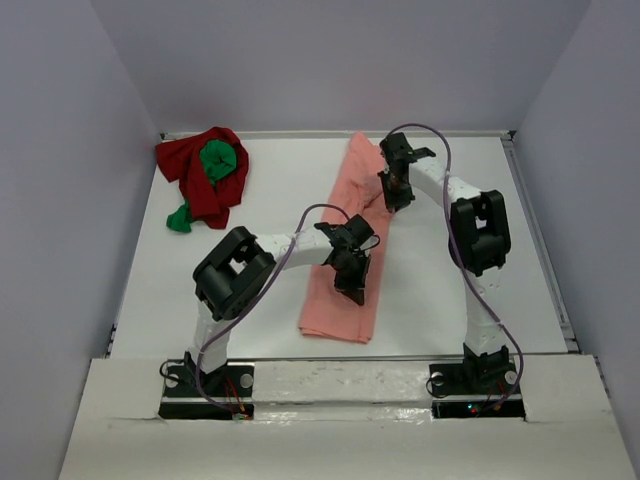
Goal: Fold and stack the t-shirts
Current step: Fold the tshirt
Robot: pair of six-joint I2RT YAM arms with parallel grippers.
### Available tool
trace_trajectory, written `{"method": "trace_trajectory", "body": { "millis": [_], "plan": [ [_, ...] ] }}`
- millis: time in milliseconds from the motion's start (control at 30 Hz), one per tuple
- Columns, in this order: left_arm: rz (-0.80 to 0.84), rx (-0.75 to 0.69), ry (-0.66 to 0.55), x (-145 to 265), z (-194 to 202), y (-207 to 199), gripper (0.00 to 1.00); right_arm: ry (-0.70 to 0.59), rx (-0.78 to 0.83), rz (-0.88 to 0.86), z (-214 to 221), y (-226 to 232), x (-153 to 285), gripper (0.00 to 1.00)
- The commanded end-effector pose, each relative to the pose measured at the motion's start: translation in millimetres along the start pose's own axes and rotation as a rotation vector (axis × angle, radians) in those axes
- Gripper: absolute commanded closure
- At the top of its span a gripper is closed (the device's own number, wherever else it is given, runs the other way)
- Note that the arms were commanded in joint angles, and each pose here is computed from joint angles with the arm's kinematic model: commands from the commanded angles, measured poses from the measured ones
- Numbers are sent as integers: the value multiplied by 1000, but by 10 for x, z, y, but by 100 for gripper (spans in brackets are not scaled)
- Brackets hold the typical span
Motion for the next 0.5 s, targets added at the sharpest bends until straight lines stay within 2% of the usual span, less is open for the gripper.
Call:
{"method": "trace_trajectory", "body": {
  "millis": [0,233,333,367,467],
  "plan": [
    [-111,-44,-77,246,-105,7,100,-177,-23,20,-289,-13,490,73],
    [-173,-115,-144,607,-176,-67,100,-290,4,45,-364,118,1041,68],
    [-360,-93,-180,832,-215,89,100,-297,9,28,-181,289,1270,68],
    [-461,-82,-211,904,-242,200,100,-331,-28,2,-134,317,1478,68],
    [-559,-52,-207,1022,-141,329,100,-273,-71,-93,257,402,1507,68]
  ]
}}
Point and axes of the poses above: each gripper's point midway between its finger pads, its own x axis back along the fingers, its own y axis along the line the jaws close on, z = x × y, the point moved 5 cm from there along x, back along the fingers, and after that the axes turned 9 degrees about -x, right-handed, at the moved point
